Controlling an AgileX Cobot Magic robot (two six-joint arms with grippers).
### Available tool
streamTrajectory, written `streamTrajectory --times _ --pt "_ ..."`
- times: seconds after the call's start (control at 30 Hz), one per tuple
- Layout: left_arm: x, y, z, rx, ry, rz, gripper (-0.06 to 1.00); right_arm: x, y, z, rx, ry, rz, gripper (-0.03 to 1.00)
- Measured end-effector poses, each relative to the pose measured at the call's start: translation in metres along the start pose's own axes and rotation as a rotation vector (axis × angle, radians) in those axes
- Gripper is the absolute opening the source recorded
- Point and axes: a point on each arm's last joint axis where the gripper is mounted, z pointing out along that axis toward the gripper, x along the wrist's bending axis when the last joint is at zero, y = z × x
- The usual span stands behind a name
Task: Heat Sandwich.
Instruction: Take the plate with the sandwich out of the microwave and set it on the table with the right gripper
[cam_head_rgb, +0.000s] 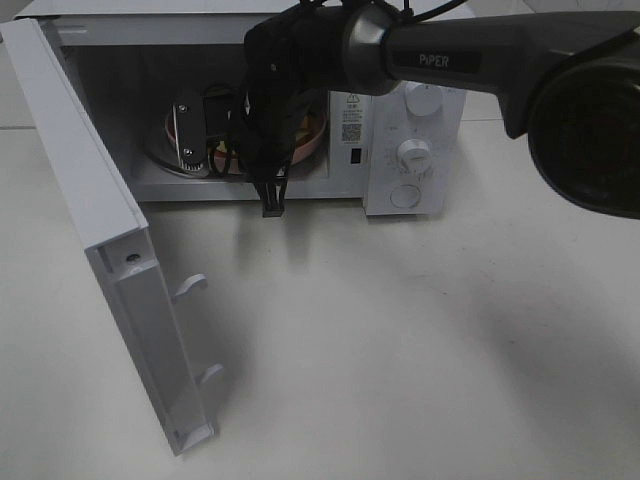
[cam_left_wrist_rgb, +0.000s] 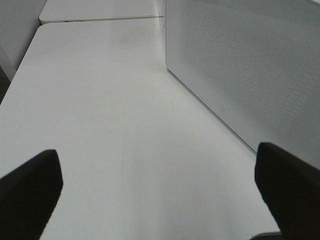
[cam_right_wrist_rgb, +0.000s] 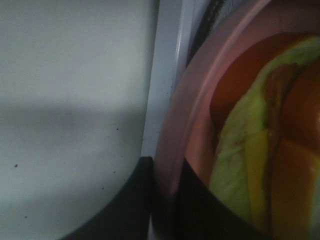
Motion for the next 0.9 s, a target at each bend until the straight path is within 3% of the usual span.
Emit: streamTrajectory --times 0.7,0.9 --pt "0.000 0.000 0.000 0.000 0.000 0.000 0.99 0.021 -0.006 -0.023 -0.051 -0.019 -0.011 0.09" --pt "0.000 0.000 0.000 0.000 0.000 0.000 0.99 0.032 -0.011 -0.034 -0.064 -0.030 -0.078 0.09"
